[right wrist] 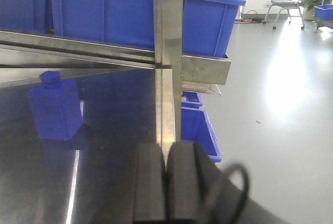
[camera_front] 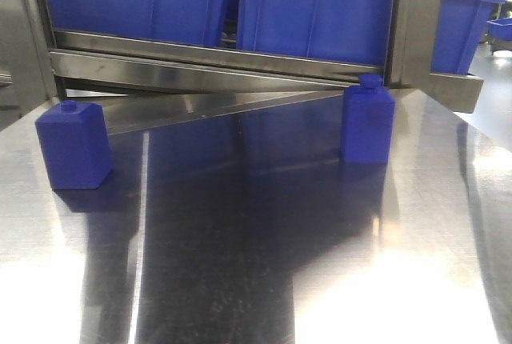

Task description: Pick and sort blue part to right shelf

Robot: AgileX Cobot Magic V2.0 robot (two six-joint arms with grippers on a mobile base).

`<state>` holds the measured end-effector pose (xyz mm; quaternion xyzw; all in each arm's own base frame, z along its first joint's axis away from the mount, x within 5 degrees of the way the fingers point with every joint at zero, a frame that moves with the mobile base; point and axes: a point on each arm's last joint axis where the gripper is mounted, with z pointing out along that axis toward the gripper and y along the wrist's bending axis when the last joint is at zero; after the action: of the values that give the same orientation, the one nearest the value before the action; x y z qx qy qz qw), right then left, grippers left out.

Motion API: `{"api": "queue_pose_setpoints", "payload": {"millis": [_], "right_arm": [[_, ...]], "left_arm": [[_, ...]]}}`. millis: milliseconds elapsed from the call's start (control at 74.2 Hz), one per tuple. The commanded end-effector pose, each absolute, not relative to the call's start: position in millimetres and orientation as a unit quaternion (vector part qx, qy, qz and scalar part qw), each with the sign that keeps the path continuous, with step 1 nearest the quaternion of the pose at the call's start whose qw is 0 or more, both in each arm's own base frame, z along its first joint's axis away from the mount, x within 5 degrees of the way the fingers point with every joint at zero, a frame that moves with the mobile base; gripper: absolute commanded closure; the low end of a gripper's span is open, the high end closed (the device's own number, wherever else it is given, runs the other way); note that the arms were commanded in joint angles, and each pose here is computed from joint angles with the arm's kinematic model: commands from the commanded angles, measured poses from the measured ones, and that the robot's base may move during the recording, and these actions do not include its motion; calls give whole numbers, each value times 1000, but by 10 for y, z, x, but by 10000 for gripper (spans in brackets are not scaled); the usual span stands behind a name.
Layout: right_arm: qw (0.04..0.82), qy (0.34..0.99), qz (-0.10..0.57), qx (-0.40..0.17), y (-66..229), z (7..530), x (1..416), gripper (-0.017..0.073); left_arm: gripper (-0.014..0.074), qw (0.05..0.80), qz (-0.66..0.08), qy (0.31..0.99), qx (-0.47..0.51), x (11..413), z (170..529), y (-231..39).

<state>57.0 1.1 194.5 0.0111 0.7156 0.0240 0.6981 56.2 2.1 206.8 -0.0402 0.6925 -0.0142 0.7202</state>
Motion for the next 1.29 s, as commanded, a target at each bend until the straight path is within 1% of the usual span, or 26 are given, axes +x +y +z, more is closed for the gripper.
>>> {"api": "queue_pose_setpoints", "payload": {"millis": [0,391,553,701,823,930,1038,1092,1187,1281], "right_arm": [[744,668,23,8,10,2118,539,503],[744,668,23,8,10,2118,539,503],[744,668,23,8,10,2118,539,503],[744,668,23,8,10,2118,539,503],[744,668,23,8,10,2118,539,503],[744,668,23,8,10,2118,539,503],[744,668,23,8,10,2118,539,503],[744,668,23,8,10,2118,539,503],[744,668,23,8,10,2118,539,503],[744,668,23,8,10,2118,539,503]], "left_arm": [[470,749,-19,661,-41,549,2083,21],[470,749,-20,660,-42,549,2084,21],[470,744,-85,654,-104,549,2084,27],[470,745,-85,654,-103,549,2084,27],[470,760,-83,636,-105,542,2126,37],[470,788,-79,602,-107,525,2202,54],[470,815,-73,565,-104,494,2313,66],[470,824,-52,559,-76,468,2444,48],[470,814,19,581,-3,422,2730,10],[466,795,43,605,7,386,3109,20]]}}
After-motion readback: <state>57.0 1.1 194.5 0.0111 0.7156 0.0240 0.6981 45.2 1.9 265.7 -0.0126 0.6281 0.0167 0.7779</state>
